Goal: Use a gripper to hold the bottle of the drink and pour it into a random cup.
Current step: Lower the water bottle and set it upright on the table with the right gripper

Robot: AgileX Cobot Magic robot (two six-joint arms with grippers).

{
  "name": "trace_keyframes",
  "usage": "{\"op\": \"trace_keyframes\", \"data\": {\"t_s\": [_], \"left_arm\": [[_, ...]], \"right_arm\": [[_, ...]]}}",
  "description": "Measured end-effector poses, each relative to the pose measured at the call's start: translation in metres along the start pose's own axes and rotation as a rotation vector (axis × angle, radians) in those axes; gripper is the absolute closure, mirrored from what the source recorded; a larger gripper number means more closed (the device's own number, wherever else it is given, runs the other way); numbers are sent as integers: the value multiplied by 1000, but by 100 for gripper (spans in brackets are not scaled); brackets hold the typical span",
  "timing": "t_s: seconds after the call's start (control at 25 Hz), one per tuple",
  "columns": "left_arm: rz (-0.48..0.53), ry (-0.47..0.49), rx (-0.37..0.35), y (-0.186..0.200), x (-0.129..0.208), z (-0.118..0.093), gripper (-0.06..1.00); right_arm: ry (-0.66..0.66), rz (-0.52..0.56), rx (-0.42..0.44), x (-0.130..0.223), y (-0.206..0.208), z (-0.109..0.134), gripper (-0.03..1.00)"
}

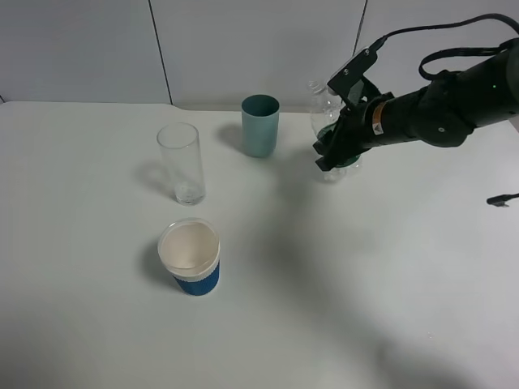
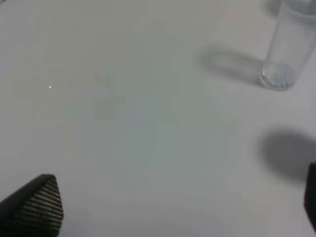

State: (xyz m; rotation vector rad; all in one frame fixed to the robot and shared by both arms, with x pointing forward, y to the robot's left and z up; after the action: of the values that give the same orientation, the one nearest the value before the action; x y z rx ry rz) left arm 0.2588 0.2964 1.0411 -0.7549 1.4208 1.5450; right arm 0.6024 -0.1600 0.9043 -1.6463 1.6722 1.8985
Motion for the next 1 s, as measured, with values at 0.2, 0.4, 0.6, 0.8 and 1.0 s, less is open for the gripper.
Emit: {"op": "trace_keyframes", "data": {"t_s": [0.2,0.4,0.6,0.8,1.0], "left_arm": [[0,0,0,0,0,0,-5],[0,0,0,0,0,0,-5],[0,0,0,0,0,0,-5],[0,0,0,0,0,0,-5],[0,0,0,0,0,0,-5]], "right_arm": [[35,-72,-43,-3,4,6,42],[32,-149,-63,-11,6,7,42],[3,-182,-60,-16,6,6,42],[-92,-199,0,-17,7,-5,42],[-157,-205,39,-15,8,-16,42]]}}
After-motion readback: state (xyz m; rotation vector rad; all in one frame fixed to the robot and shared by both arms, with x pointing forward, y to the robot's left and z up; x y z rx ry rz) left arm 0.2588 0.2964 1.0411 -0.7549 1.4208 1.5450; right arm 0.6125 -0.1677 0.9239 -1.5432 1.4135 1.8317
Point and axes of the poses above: a point on each arm's last joint axis where the gripper is mounted, y pointing back along that axis away from the gripper, z along the wrist's bending axis when the last joint is at zero, x = y × z, the point moved 3 cm from there along -y, pointing out along that axis toward the gripper, and after that the axes turned 10 degrees about -y, right-handed, at the moved point
